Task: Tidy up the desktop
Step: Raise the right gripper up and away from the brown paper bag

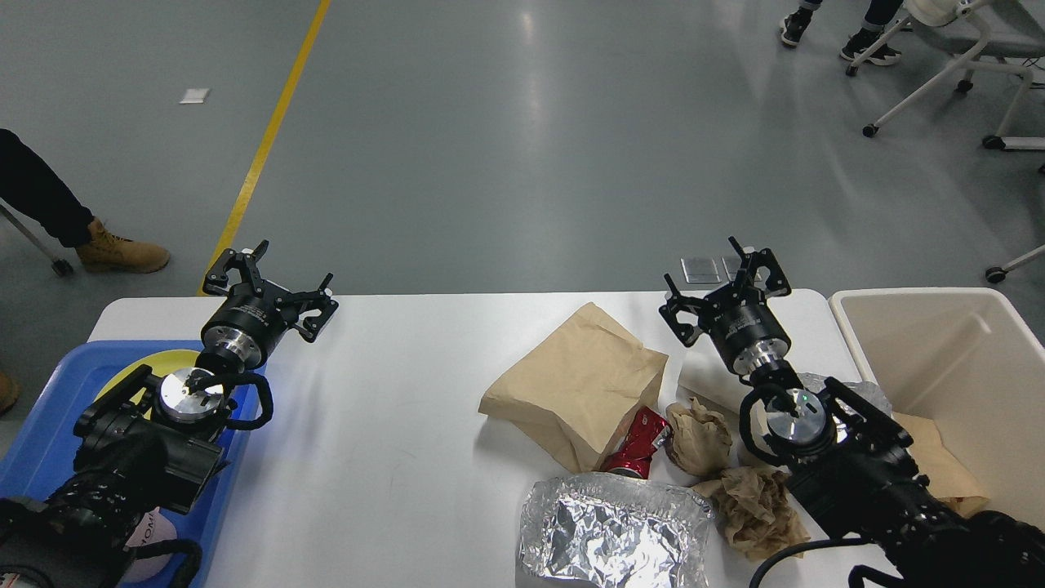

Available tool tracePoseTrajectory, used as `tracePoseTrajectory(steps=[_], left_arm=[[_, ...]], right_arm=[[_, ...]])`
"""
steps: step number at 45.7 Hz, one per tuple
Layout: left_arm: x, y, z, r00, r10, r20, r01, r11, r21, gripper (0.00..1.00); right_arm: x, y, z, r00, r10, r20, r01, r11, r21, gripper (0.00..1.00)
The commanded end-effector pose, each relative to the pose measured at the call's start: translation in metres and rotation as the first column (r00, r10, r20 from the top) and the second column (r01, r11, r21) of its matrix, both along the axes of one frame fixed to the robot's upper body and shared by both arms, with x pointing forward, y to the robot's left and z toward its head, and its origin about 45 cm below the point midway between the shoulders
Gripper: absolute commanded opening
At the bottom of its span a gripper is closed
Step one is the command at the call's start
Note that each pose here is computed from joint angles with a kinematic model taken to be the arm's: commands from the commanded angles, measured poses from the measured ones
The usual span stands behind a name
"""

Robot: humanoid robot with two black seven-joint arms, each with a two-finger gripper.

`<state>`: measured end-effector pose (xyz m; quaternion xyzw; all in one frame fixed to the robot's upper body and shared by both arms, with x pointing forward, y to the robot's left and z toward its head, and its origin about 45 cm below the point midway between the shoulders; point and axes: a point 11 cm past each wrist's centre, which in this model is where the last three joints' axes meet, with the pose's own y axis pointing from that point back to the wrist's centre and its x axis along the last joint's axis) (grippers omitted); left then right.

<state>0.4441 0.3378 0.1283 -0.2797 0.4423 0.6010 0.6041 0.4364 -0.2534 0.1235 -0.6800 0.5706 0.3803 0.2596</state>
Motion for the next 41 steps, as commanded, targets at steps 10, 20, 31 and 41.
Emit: tracePoseTrajectory(steps=[10,20,31,41], left_arm=[[0.0,0.0,0.0,1.0,0.0,0.0,0.0,1.0,0.0,0.96],[0.0,0.0,0.0,1.0,0.0,0.0,0.0,1.0,0.0,0.96],[0.0,0.0,0.0,1.0,0.0,0.0,0.0,1.0,0.0,0.96],[0.0,0.0,0.0,1.0,0.0,0.0,0.0,1.0,0.0,0.96]], right_arm=[[0.023,0.012,0.034,0.997,0.021,0.069,-0.021,1.0,0.002,1.0],[0.03,0.016,0.046,0.995,0.029,0.094,-0.029,1.0,0.003,1.0],[0.035,0.013,0.055,0.993,0.028,0.111,-0.027,1.0,-0.006,1.0],[0.057,0.018,0.098,0.98,0.045,0.194,-0.041,0.999,-0.025,1.0]])
